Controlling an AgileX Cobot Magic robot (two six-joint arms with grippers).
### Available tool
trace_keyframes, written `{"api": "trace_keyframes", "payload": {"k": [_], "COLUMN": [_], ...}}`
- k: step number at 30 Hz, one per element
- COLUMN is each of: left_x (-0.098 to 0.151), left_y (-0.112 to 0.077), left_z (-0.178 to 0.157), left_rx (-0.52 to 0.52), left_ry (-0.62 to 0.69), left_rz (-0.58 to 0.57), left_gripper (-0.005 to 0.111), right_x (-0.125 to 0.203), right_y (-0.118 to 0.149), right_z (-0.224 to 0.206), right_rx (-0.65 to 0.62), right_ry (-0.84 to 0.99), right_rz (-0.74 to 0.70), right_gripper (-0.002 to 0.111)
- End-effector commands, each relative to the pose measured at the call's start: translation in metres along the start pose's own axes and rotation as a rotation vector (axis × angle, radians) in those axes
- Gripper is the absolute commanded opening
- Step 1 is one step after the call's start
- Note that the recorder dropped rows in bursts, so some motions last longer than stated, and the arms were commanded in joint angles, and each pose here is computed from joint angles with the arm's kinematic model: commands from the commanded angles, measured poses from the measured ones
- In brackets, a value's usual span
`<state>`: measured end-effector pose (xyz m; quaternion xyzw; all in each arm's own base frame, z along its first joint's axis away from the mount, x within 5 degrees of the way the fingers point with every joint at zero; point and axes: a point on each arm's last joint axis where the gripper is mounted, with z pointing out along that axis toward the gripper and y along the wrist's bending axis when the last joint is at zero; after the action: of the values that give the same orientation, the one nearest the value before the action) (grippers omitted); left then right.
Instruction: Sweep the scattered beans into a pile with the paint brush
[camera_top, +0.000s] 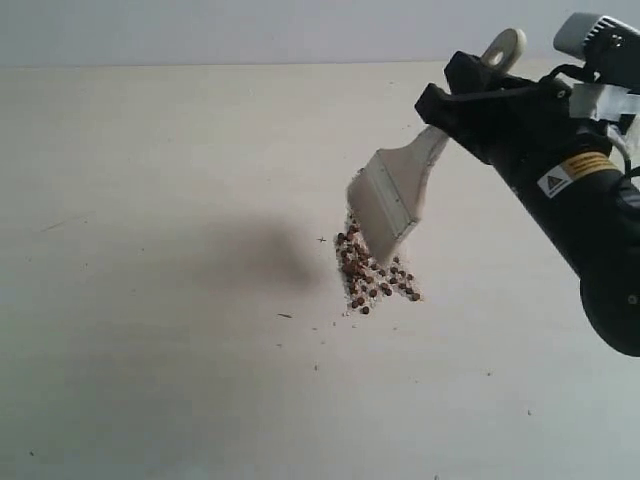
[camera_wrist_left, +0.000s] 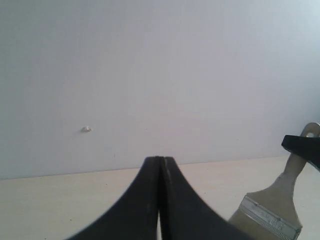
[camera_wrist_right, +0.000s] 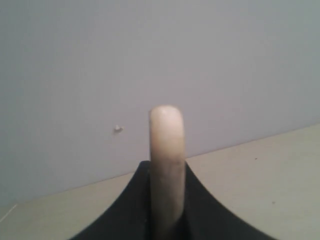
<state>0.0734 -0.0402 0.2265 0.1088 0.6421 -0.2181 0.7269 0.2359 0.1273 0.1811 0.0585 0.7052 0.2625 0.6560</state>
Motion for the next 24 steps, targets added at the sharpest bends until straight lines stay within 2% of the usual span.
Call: {"api": "trace_keyframes", "payload": {"k": [1, 5, 13, 24], "left_x": [0.000, 0.000, 0.000, 0.000], "left_y": [-0.001, -0.001, -0.001, -0.001], "left_z": [-0.001, -0.001, -0.001, -0.001], "left_rx": [0.003, 0.003, 0.003, 0.003], "left_ry": [-0.006, -0.006, -0.006, -0.006], "left_rz": [0.003, 0.003, 0.003, 0.004], "left_gripper": [0.000, 0.000, 0.000, 0.000], "right_x": [0.010, 0.028, 0.065, 0.065], "right_y": [0.017, 0.026, 0.025, 0.011], "right_z": [0.002, 0.003, 0.007, 0.005], "right_rx": [-0.046, -0.004, 0.103, 0.248], "right_ry": [0.002, 0.022, 0.087, 0.065], "right_rz": [0.046, 0.073, 0.060, -0.070], "right_gripper": [0.000, 0.000, 0.000, 0.000]}}
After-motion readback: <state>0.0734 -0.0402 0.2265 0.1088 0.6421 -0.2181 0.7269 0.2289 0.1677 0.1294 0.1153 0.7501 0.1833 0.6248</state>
